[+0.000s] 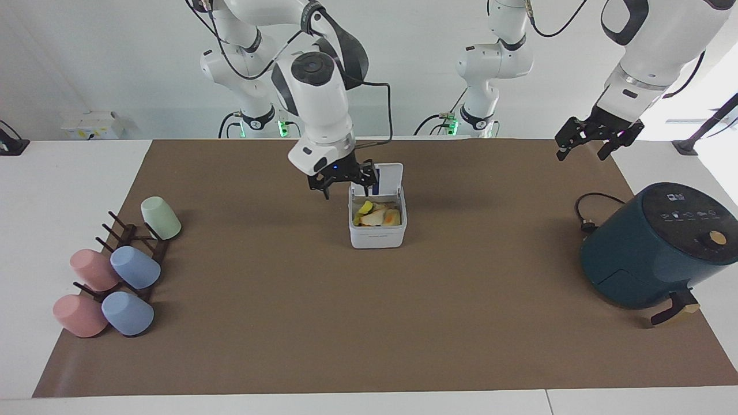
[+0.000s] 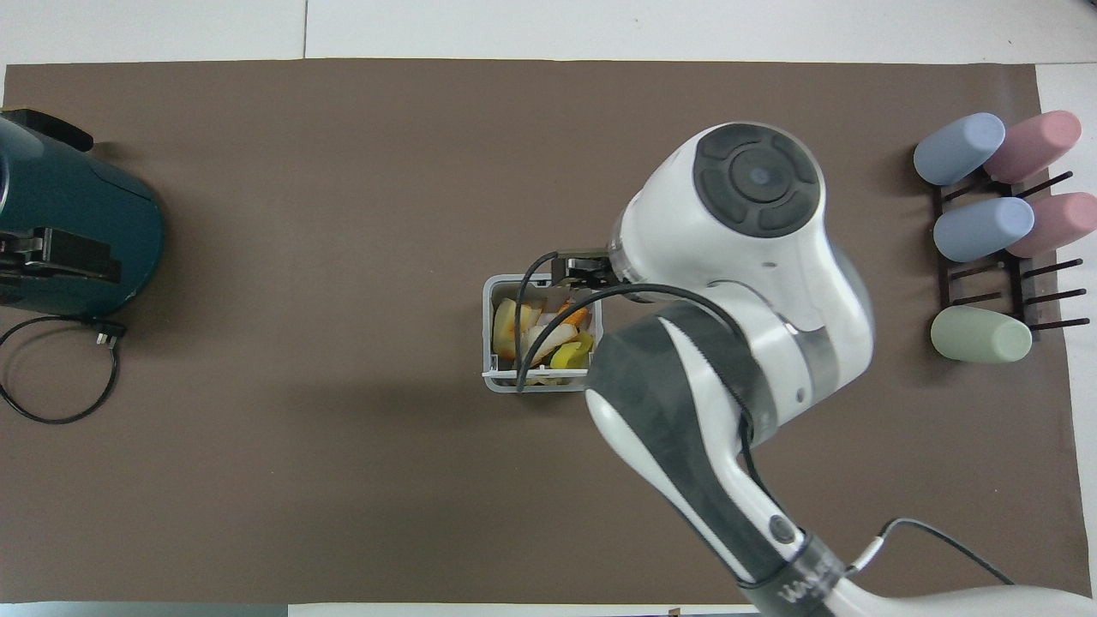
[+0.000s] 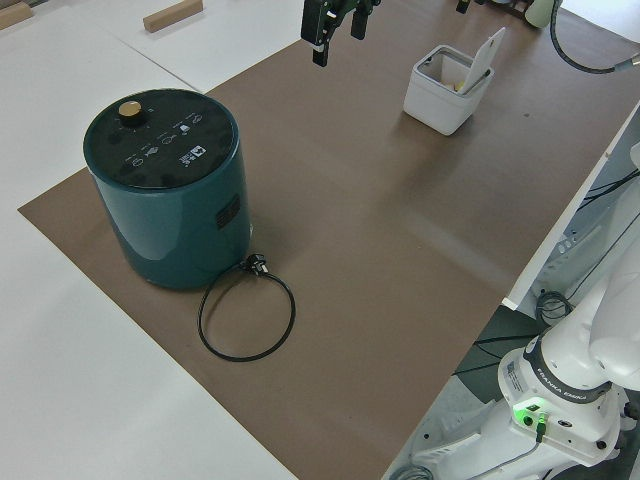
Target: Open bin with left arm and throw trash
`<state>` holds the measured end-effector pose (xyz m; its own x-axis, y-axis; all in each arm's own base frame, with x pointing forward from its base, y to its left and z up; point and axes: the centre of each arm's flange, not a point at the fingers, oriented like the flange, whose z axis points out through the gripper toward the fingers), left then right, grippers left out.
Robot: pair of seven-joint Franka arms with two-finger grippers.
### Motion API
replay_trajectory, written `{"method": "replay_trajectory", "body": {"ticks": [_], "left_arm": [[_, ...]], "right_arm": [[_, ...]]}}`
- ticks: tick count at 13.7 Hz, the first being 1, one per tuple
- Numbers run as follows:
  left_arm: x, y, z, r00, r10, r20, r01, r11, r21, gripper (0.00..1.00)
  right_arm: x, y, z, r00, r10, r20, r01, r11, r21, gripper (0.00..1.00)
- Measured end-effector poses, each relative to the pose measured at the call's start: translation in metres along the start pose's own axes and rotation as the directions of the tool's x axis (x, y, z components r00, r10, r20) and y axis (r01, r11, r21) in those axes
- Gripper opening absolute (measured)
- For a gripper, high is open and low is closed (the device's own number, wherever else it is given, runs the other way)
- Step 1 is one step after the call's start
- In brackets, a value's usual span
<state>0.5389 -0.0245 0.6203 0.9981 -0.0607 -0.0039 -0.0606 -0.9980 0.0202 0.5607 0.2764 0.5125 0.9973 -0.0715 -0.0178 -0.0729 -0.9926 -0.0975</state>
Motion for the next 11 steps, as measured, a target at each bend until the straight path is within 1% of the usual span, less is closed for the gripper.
{"method": "replay_trajectory", "body": {"ticks": [1, 3, 5, 7, 8, 9, 11], "left_arm": [[0.0, 0.001, 0.0, 1.0, 0.002, 0.003, -0.002, 1.0, 0.0, 1.0], [-0.001, 0.004, 0.001, 1.0, 0.007, 0.006, -0.007, 1.0, 0.0, 1.0], [-0.001, 0.004, 0.001, 1.0, 0.007, 0.008, -0.007, 1.0, 0.0, 1.0], [-0.001, 0.004, 0.001, 1.0, 0.007, 0.008, -0.007, 1.0, 0.0, 1.0], [-0.001, 0.004, 0.001, 1.0, 0.007, 0.008, -0.007, 1.0, 0.0, 1.0], [-0.001, 0.004, 0.001, 1.0, 0.007, 0.008, -0.007, 1.0, 0.0, 1.0], [-0.001, 0.005, 0.001, 1.0, 0.008, 0.008, -0.008, 1.0, 0.0, 1.0]], "right_arm": [[0.005, 0.028, -0.021, 0.999, 0.035, 0.009, -0.035, 0.999, -0.012, 1.0], [0.004, 0.089, -0.063, 0.997, 0.073, 0.029, -0.072, 0.997, -0.029, 1.0], [0.001, 0.152, -0.094, 0.996, 0.073, 0.054, -0.071, 0.997, -0.04, 1.0], [0.0, 0.2, -0.102, 0.996, 0.031, 0.089, -0.027, 0.999, -0.047, 1.0], [-0.001, 0.214, -0.102, 0.994, 0.027, 0.11, -0.02, 0.997, -0.068, 1.0], [-0.002, 0.22, -0.101, 0.992, 0.025, 0.121, -0.015, 0.996, -0.083, 1.0], [-0.006, 0.222, -0.1, 0.992, 0.024, 0.122, -0.011, 0.995, -0.104, 1.0]]}}
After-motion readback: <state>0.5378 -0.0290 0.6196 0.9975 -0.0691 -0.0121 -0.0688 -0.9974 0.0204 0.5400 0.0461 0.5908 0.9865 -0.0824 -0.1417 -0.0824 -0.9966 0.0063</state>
